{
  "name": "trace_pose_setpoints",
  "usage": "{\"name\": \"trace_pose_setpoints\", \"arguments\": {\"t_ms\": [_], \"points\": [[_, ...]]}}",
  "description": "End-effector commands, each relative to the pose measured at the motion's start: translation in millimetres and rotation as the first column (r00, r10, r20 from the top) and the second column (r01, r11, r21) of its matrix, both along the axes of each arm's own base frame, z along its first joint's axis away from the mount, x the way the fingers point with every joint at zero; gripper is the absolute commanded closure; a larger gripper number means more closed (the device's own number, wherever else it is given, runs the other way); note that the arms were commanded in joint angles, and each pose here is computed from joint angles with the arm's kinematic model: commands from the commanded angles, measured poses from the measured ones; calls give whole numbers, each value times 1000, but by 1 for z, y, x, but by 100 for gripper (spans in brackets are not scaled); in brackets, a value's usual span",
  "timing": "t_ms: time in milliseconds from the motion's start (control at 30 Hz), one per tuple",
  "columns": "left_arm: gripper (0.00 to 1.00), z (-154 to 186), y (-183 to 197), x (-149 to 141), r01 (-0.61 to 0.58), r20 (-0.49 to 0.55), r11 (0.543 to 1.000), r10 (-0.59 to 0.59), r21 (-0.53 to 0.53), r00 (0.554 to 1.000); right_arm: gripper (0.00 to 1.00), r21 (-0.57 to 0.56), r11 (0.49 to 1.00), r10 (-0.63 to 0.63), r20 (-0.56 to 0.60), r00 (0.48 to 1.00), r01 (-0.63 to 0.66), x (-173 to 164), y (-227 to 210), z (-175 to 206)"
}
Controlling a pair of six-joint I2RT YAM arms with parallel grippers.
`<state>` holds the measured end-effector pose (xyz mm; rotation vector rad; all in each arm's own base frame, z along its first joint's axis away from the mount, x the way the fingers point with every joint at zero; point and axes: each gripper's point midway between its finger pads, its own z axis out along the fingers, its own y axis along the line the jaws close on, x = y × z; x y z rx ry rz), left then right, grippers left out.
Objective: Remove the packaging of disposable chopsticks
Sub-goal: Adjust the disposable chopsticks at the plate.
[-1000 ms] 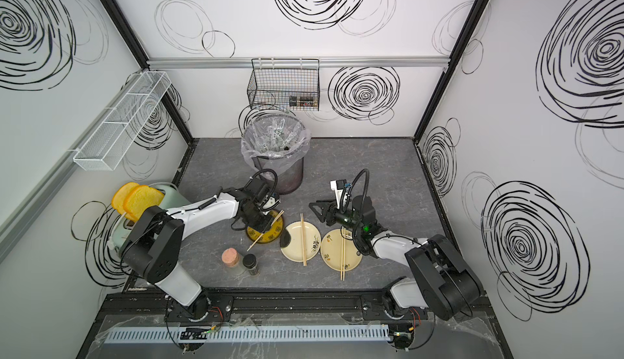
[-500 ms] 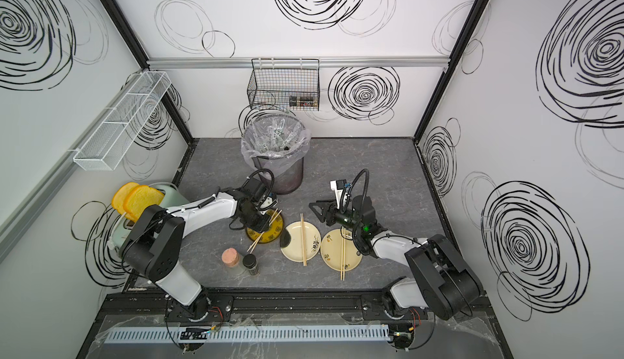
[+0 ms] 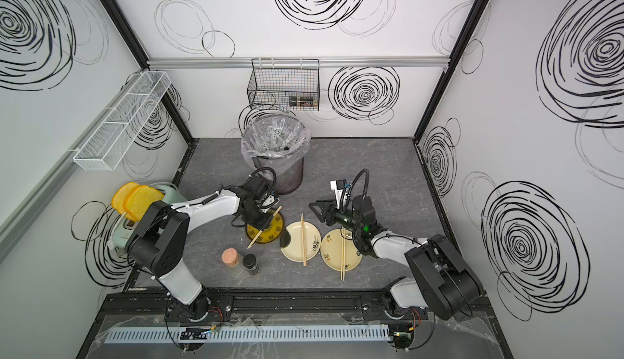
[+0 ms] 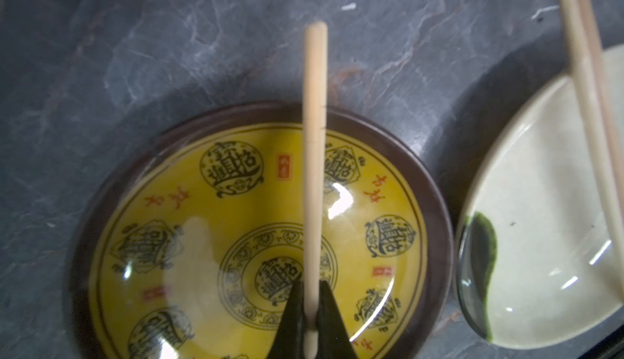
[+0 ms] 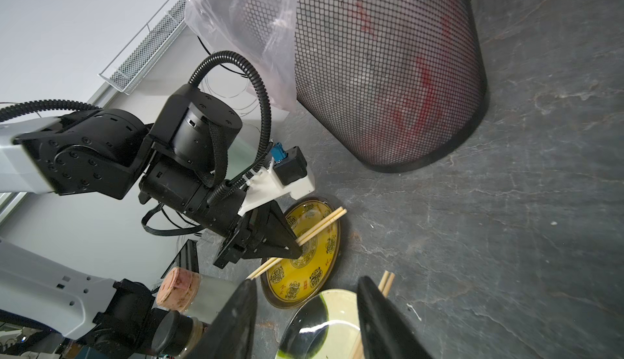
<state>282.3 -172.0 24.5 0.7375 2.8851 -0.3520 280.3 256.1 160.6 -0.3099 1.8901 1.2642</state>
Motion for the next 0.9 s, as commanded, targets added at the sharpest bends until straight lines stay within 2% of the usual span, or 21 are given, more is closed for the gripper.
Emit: {"name": "trace_pose_setpoints", "arguments": {"t_ms": [0,200,233,300,500,867], "points": [[100,7,3,8,10,36,1000,-10,4,999,49,16,1000,9,15,1000,-9,3,5,9],[98,0,2,-1,23,3,1000,-23,-5,1000,49,15,1000,9,16,1000,-9,3,5,9],[92,-1,2,-1,23,1,1000,-23,-3,1000,49,15,1000,9,15,1000,-9,3,5,8],[86,-3,3,-2,28,-7,1000,-28,1,1000,49,14,1000,8,13,1000,-8,3,5,8],[78,-4,2,1,21,-1,1000,-21,0,1000,49,16,1000,9,15,1000,-9,3,5,9],[70,2,5,5,14,25,1000,-15,17,1000,49,14,1000,8,16,1000,-8,3,4,9]]}}
